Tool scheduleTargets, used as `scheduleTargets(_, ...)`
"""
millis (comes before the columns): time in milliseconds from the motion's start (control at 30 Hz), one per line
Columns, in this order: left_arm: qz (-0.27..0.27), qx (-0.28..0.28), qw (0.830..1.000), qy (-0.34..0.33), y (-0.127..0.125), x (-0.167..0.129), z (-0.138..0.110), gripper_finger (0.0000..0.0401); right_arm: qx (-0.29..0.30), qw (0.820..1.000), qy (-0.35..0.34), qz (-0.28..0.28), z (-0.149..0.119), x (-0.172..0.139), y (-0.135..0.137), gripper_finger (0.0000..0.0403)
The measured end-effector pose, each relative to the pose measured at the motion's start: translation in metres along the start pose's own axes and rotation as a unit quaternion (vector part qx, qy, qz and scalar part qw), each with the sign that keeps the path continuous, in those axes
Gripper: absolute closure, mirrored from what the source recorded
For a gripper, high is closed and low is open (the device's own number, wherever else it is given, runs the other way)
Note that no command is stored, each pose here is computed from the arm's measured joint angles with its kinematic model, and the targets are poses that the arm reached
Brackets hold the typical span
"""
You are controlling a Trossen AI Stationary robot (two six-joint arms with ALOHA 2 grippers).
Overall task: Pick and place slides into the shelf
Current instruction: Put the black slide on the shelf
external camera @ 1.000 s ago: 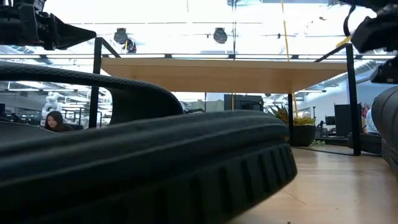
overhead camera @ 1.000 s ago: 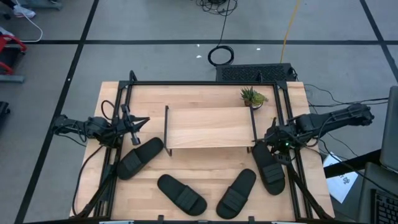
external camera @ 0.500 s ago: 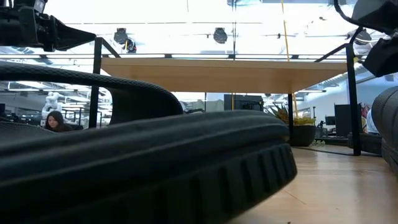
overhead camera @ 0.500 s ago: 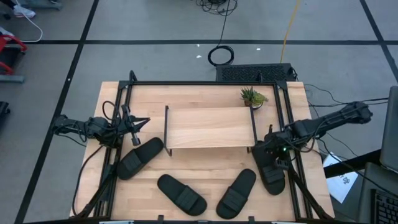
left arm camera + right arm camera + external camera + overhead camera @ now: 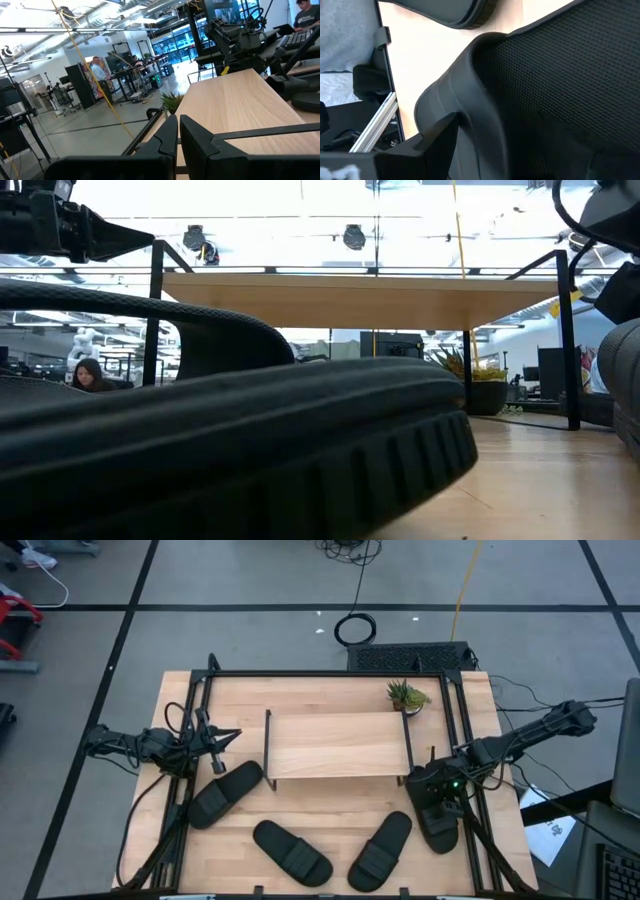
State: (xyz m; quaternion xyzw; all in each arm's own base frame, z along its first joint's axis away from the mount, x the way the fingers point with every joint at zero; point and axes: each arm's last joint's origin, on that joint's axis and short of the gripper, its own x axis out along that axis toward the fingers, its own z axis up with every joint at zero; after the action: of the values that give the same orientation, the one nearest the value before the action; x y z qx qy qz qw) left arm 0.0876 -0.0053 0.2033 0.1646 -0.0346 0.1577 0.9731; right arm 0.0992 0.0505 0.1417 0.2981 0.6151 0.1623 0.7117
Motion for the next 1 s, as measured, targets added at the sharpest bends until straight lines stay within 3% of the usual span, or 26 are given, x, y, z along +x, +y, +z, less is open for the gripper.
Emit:
scheduleTargets(167, 0.0, 0.0, 1.0, 0.0, 0.0, 0.0, 0.0, 0.0375, -0.003, 1.0, 0.007, 0.018, 0.0, 0.001, 0.001, 0.0206)
scheduleTargets(400, 0.0, 0.0, 1.0, 0.0, 0.0, 0.0, 0.0, 0.0375, 0.01, 0.999, 0.02, 0.045, 0.0, 0.001, 0.003, 0.0385)
scheduleTargets(567, 0.0, 0.0, 1.0, 0.0, 0.0, 0.0, 0.0, 0.0375, 0.044, 0.997, 0.014, 0.068, 0.003, -0.003, 0.009, 0.0393)
scheduleTargets(1000, -0.001, -0.001, 1.0, 0.001, 0.0, 0.0, 0.0, 0.0375, 0.0, 0.994, -0.031, 0.105, 0.014, -0.029, 0.054, 0.04)
